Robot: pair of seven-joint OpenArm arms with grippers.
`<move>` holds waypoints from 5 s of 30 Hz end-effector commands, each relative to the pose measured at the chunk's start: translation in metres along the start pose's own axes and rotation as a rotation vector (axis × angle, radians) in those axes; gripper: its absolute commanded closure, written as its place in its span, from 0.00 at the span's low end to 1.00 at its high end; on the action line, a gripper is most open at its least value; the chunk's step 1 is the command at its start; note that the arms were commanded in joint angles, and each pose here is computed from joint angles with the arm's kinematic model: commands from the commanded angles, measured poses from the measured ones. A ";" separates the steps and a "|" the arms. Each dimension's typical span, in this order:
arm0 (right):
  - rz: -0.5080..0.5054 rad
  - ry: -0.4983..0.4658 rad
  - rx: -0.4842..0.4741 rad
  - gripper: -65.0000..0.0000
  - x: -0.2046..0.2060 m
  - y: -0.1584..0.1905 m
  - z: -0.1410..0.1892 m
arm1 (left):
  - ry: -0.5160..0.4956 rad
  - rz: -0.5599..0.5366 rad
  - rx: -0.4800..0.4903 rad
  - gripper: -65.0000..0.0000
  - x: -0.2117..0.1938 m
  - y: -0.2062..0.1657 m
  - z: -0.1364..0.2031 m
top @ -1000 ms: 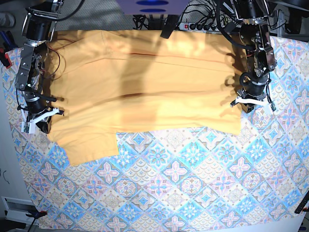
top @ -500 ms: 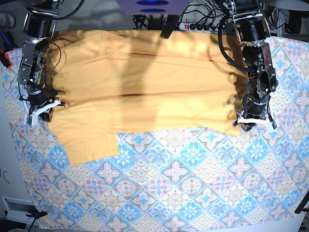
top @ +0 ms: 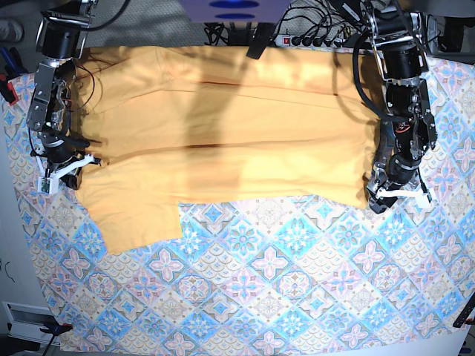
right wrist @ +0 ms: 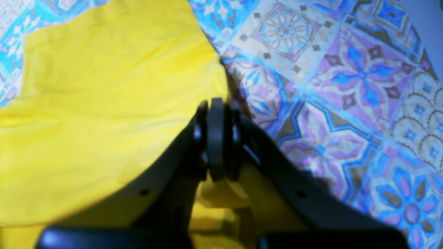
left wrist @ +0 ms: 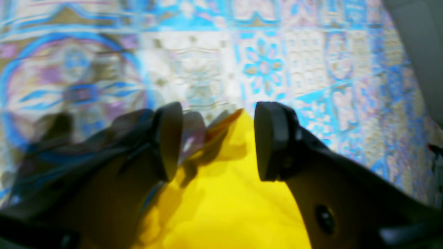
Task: Fold the T-shirt properly
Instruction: 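Regrasp the folded side edges with both grippers, then lift the folded shirt with both grippers and pull it toward the collar edge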
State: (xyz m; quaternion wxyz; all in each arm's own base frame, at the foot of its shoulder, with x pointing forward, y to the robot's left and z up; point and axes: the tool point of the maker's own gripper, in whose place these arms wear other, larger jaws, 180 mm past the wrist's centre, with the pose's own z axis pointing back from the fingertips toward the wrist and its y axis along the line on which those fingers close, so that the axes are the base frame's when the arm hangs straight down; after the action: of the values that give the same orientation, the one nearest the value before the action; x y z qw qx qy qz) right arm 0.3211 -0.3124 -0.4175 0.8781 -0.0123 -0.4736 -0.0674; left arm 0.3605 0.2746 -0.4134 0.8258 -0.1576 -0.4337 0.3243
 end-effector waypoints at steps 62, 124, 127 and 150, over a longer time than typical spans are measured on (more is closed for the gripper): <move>0.015 -0.061 -0.006 1.00 0.021 -0.005 0.003 | 0.096 -0.015 -0.023 0.49 -0.056 -0.019 -0.027; -0.041 -0.092 -0.050 1.00 0.008 -0.032 0.044 | -0.070 -0.203 -0.104 1.00 -0.026 -0.019 0.090; -0.038 -0.066 -0.054 1.00 -0.004 -0.034 0.048 | -0.058 -0.203 -0.093 1.00 -0.031 -0.014 0.093; -0.032 0.024 -0.063 1.00 -0.043 -0.038 0.063 | 0.012 -0.261 -0.043 1.00 -0.048 0.014 0.113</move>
State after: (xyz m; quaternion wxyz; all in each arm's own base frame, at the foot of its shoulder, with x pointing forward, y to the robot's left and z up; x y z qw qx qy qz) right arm 0.2320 -0.3291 -0.4355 0.8931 -0.0188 -0.4381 -0.1008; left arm 0.2364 0.2425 -0.3984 0.8691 -0.1273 -0.4295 0.2096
